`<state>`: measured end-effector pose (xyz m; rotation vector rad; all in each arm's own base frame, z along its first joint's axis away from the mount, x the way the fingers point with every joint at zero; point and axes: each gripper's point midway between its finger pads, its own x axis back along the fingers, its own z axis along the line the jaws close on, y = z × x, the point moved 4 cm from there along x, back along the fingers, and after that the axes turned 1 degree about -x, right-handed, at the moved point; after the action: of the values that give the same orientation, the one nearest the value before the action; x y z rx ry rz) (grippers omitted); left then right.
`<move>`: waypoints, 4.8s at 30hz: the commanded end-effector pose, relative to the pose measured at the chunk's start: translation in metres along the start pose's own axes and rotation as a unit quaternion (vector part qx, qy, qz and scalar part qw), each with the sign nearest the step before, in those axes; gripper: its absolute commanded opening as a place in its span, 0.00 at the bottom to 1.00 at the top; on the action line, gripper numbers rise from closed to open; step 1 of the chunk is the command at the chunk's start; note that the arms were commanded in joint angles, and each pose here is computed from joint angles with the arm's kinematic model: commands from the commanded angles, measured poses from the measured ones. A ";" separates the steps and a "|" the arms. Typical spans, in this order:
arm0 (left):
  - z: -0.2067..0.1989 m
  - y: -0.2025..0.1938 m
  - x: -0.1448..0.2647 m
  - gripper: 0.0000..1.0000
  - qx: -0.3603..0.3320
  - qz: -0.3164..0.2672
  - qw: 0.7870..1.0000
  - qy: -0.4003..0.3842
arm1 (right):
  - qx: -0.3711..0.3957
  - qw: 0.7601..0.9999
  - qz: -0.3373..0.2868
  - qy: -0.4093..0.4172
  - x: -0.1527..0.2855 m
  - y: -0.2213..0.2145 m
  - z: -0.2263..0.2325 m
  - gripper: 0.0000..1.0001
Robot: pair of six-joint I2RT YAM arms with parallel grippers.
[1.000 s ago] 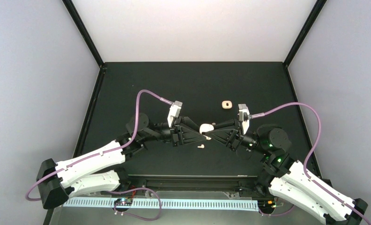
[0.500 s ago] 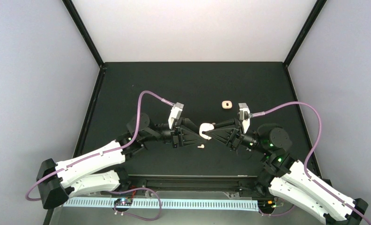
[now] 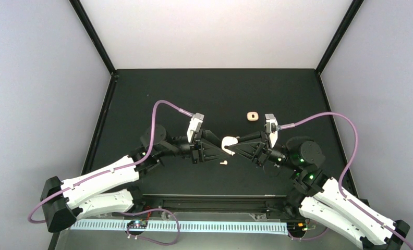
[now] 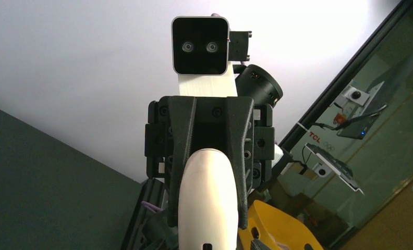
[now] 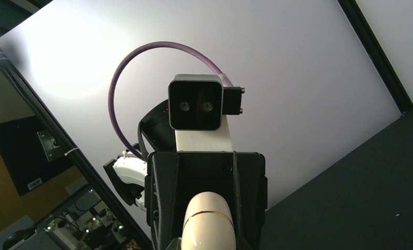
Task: Insert the wireless bluetooth earbuds into the charging case
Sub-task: Pick up the charging case at the center of the board, then open the charging case.
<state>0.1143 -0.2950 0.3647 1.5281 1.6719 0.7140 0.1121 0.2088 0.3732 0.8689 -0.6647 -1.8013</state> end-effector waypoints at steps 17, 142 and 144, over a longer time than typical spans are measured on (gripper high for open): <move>-0.010 0.020 -0.001 0.13 -0.035 -0.025 0.999 -0.007 | -0.005 1.000 0.001 -0.006 -0.002 0.009 0.008 0.25; -0.016 0.022 0.019 0.01 -0.021 -0.062 0.998 -0.024 | -0.017 0.985 0.026 -0.170 0.015 0.002 -0.028 0.47; -0.016 0.022 0.020 0.02 -0.021 -0.062 0.998 -0.021 | -0.018 0.985 0.024 -0.172 0.016 0.002 -0.029 0.47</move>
<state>0.1265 -0.2794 0.3701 1.4279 1.7621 0.6841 0.1241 0.1968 0.3615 0.5841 -0.8197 -1.8766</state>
